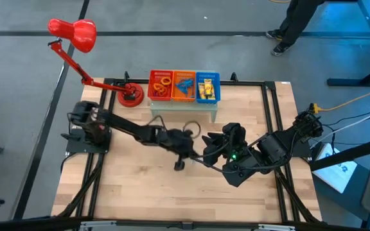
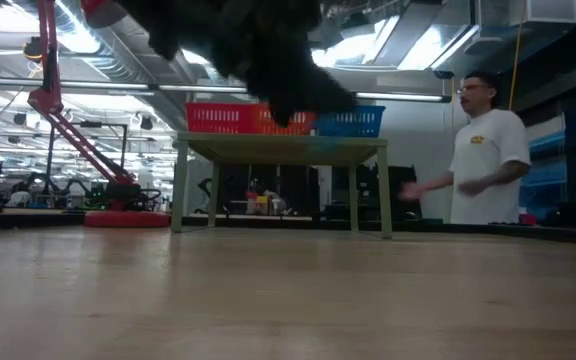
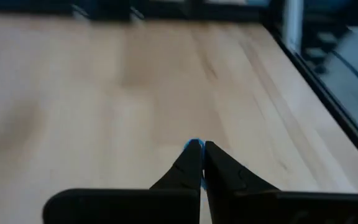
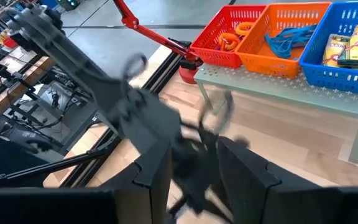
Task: Pick & Place Office Desk Supplies
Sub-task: Put the blue rubber band into the orange bin on the shelf
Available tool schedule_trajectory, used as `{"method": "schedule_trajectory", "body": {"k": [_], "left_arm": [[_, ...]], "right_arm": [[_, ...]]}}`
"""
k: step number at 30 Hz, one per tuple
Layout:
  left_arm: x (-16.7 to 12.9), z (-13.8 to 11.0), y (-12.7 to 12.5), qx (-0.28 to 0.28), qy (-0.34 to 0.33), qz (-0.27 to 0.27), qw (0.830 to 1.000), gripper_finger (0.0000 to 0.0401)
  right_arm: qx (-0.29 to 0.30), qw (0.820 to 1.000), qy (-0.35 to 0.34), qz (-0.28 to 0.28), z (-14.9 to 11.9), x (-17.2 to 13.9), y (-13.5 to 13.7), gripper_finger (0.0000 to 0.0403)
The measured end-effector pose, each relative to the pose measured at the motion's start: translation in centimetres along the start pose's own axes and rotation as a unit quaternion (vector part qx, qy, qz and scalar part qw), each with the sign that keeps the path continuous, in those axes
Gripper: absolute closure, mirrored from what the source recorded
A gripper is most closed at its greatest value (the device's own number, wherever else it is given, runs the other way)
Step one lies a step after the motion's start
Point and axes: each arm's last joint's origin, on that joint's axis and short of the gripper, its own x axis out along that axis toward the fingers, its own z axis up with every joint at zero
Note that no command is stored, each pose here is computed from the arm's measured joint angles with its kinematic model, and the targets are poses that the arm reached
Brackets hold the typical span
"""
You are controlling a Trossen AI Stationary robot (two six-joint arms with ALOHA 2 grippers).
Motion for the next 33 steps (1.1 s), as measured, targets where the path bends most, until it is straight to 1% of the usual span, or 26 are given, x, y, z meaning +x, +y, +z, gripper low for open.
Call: {"method": "schedule_trajectory", "body": {"k": [3, 5, 8, 12, 18, 20, 22, 25, 30, 33], "left_arm": [[-2.8, 2.6, 1.0, 0.004, -0.047, 0.054, 0.997, 0.0398], [-5.0, 4.2, 2.0, 0.004, -0.075, 0.104, 0.992, 0.0398], [-8.2, 6.0, 4.2, 0.01, -0.106, 0.177, 0.979, 0.0398], [-11.5, 7.7, 7.3, 0.019, -0.141, 0.24, 0.96, 0.0398], [-13.9, 8.4, 12.7, 0.001, -0.144, 0.276, 0.95, 0.0398], [-14.2, 8.0, 14.5, -0.011, -0.128, 0.287, 0.949, 0.0398], [-14.1, 7.4, 15.9, -0.021, -0.115, 0.282, 0.952, 0.0398], [-14.2, 6.8, 17.1, -0.025, -0.108, 0.274, 0.955, 0.0398], [-14.8, 6.5, 18.3, -0.019, -0.102, 0.304, 0.947, 0.0398], [-15.4, 6.5, 18.8, -0.02, -0.109, 0.303, 0.947, 0.0385]], "right_arm": [[0.0, 1.0, 0.0, 0.0, 0.0, 0.0, 0.0, 0.027], [0.0, 1.0, 0.0, 0.0, 0.0, 0.0, 0.0, 0.027], [-0.004, 1.0, -0.001, 0.0, 0.0, 0.0, 0.0, 0.027], [-0.016, 1.0, -0.004, -0.001, 0.0, 0.0, 0.0, 0.027], [-0.022, 1.0, -0.015, 0.003, 1.0, -0.9, -0.6, 0.027], [-0.025, 0.999, -0.021, 0.004, 1.2, -1.2, -0.8, 0.027], [-0.025, 0.999, -0.023, 0.007, 1.4, -1.5, -0.9, 0.027], [-0.03, 0.999, -0.023, 0.004, 1.5, -1.6, -1.0, 0.027], [-0.032, 0.999, -0.02, -0.006, 1.4, -1.6, -1.4, 0.027], [-0.036, 0.999, -0.019, -0.006, 1.4, -1.8, -1.5, 0.027]]}}
